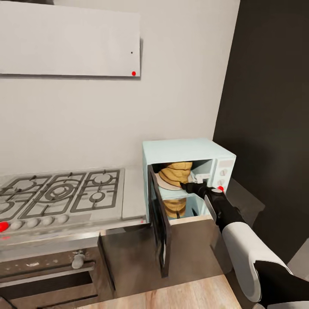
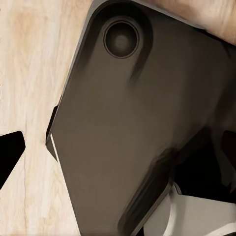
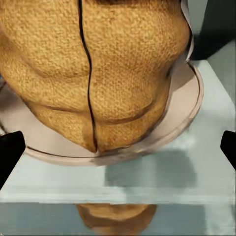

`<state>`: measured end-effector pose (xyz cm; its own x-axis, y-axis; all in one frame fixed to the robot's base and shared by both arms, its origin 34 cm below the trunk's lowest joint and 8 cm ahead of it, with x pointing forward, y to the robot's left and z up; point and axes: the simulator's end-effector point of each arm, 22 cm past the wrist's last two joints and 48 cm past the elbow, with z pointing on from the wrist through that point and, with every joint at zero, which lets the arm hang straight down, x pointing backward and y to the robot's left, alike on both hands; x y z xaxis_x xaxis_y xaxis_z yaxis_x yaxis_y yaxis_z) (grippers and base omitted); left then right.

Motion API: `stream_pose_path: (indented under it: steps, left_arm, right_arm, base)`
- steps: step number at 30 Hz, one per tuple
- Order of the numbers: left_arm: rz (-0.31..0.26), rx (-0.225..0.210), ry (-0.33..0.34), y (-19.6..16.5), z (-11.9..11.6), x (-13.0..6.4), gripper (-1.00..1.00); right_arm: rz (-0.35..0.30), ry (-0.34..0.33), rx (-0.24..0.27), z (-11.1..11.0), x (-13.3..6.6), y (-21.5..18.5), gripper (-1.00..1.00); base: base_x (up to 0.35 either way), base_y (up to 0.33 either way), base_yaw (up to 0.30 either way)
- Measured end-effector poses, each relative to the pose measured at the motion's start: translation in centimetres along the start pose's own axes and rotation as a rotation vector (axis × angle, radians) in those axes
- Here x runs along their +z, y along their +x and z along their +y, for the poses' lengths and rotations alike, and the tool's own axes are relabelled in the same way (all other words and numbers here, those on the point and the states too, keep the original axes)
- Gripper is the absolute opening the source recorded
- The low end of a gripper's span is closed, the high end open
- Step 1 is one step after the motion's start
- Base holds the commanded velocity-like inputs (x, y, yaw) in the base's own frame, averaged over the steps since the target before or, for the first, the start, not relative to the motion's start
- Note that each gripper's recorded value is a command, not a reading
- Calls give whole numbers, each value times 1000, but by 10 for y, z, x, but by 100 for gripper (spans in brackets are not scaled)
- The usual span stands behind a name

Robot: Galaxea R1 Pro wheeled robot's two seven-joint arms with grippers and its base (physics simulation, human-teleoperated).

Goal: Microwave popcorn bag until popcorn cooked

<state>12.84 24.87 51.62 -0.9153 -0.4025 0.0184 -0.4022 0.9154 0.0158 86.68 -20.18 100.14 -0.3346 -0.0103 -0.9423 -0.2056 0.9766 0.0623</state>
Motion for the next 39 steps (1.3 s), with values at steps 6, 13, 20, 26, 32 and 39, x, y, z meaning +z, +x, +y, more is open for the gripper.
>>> stream_pose_path:
  steps: [6,13,20,26,32,39]
  left_arm:
    - [0,-1,0,0,0,0,100]
    - [0,0,0,0,0,0,100]
    - [0,0,0,0,0,0,100]
    - [0,0,0,0,0,0,100]
    - [0,0,0,0,0,0,100]
    - [-1,-1,0,0,0,0,100]
  right_arm:
    - [9,4,-3,-2,0,2,100]
    - [7,4,-4,-2,0,1,100]
    - [6,5,-4,-2,0,1,100]
    - [5,7,-7,-4,-1,0,100]
    - [11,13,-4,-9,-1,3,100]
    - [196,25,33,-25,-2,93,100]
  base:
    - [-335,0,0]
    - [-317,0,0]
    - [-268,0,0]
    - [-262,0,0]
    - [-201,0,0]
    - [-10,0,0]
